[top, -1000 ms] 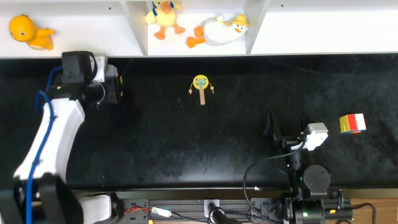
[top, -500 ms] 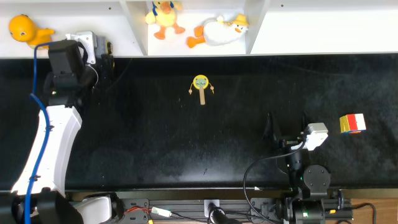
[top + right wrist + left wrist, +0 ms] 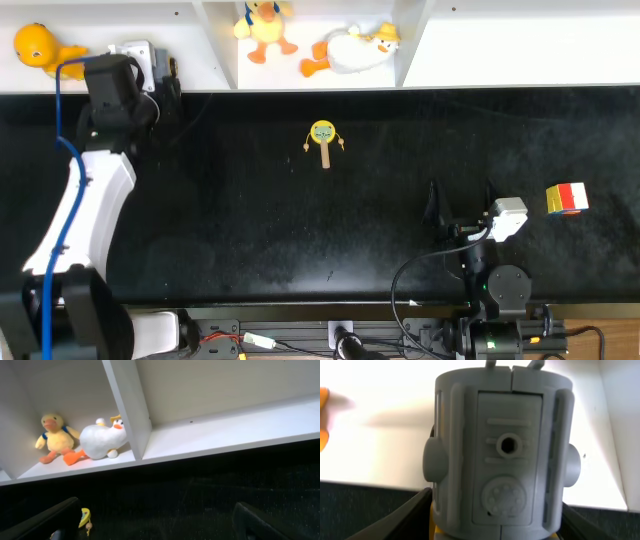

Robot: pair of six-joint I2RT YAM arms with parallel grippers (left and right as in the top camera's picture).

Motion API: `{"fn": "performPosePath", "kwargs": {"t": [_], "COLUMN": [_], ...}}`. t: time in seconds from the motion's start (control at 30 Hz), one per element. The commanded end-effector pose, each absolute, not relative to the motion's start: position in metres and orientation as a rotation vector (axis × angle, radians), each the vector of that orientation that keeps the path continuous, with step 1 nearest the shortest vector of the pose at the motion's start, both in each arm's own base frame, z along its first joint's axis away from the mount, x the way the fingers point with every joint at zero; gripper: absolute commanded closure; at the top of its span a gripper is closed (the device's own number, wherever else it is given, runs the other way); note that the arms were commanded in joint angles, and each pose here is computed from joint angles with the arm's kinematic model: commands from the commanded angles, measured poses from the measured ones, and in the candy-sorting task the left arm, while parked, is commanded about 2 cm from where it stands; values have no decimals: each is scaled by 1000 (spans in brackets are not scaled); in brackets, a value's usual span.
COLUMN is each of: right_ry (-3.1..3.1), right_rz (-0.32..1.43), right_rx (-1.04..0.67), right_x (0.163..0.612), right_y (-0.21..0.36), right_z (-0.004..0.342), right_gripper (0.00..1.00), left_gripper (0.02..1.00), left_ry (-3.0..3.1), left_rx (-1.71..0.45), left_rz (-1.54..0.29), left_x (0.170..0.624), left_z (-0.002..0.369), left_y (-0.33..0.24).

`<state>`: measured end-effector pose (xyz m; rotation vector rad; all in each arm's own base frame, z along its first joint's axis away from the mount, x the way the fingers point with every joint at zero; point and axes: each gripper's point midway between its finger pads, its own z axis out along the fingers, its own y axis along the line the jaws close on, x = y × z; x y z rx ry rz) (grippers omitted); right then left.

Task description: Store Toys

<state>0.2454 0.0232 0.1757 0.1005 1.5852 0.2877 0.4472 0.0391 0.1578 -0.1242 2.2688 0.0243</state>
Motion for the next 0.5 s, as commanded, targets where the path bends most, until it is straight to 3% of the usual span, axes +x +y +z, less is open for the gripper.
{"fn": "performPosePath", "kwargs": {"t": [0.03,0.5], "right_ry": [1582,1582], "right_rz": [288,288], "right_rx": [105,105], "right_x": [246,246], "right_y": [23,23], "right_z": [173,173], "right_gripper": [7,5], "left_gripper": [982,982], "left_ry": [2231,2241], "left_rx": [-107,-124], "left_rz": [48,40], "left_x": [464,475], "left_z": [176,162], "left_y": [42,43]}}
